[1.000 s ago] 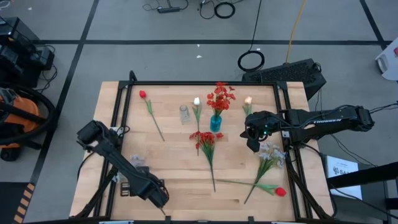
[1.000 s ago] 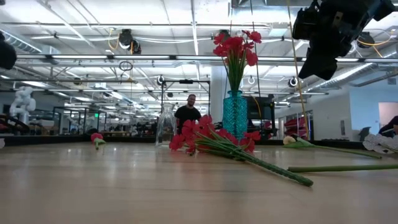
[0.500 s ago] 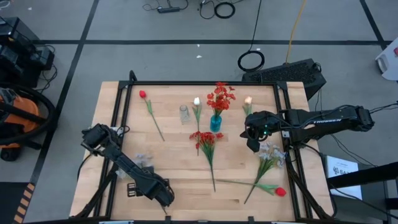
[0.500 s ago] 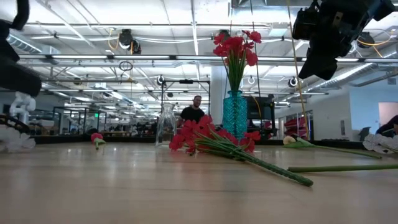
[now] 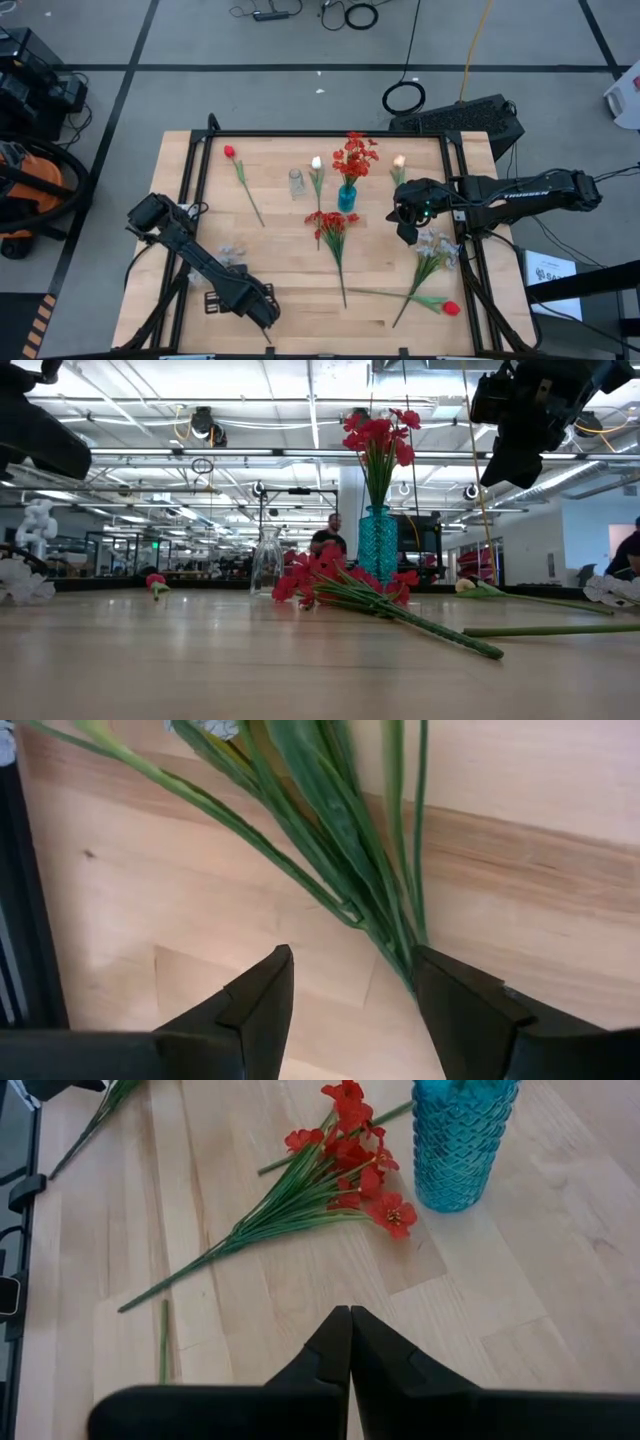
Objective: Sort flowers into vase by color
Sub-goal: Put the left white flowers into the transparent vase
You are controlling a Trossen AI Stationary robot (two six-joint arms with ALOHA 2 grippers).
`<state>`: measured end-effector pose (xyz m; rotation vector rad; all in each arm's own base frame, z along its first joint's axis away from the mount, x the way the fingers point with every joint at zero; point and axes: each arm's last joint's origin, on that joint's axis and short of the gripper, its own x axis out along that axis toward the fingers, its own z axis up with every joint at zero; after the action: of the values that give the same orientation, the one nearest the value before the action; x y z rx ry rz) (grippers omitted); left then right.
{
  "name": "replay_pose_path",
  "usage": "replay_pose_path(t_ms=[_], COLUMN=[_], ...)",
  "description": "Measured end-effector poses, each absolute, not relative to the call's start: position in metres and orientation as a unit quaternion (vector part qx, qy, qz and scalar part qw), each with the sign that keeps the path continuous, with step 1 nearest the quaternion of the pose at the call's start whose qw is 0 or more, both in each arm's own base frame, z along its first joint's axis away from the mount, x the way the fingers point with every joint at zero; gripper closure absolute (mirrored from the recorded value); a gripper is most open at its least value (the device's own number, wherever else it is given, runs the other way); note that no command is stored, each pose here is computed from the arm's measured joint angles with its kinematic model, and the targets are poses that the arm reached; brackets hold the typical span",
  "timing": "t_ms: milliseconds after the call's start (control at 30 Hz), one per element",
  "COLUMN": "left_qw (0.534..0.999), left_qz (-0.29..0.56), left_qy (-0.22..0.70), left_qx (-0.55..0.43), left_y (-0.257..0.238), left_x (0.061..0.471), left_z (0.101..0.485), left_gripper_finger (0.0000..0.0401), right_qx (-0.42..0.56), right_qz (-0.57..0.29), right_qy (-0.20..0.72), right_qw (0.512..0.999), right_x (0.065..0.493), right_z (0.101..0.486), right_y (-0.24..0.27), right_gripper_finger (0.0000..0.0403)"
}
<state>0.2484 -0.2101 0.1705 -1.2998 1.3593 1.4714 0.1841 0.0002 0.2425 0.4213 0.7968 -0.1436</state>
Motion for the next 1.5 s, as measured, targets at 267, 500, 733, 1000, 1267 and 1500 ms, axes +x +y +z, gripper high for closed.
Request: replay_pose_path(t_ms=[267,500,733,1000,1267,1500], left_qw=[0.384,0.388,0.428,0.471,0.536,0.688], left_qz=[0.578,0.585,0.58,0.576,0.612,0.558], left_qy=[0.514,0.513,0.519,0.525,0.478,0.311], left_qx=[-0.504,-0.494,-0.458,-0.413,-0.331,-0.344], left_y=[-0.207,-0.208,-0.21,-0.199,-0.164,-0.134], left_x=[0.253,0.259,0.261,0.263,0.262,0.242], left_z=[0.162,0.142,0.128,0.128,0.145,0.235], left_gripper_finger=[0.0192,0.0192,0.021,0.0361,0.0384,0.0392], right_qx=[0.205,0.21,0.21,0.211,0.215,0.216], right_qz=[-0.07,-0.072,-0.072,-0.071,-0.068,-0.073], right_qy=[0.384,0.384,0.383,0.374,0.355,0.354], right_qw=[0.897,0.896,0.897,0.9,0.907,0.907], right_x=[0.184,0.184,0.184,0.186,0.188,0.188], right_z=[0.243,0.243,0.243,0.244,0.247,0.247], right_y=[0.0,0.0,0.0,0.0,0.0,0.0], right_gripper_finger=[0.0401,0.0401,0.0401,0.0401,0.0401,0.0401])
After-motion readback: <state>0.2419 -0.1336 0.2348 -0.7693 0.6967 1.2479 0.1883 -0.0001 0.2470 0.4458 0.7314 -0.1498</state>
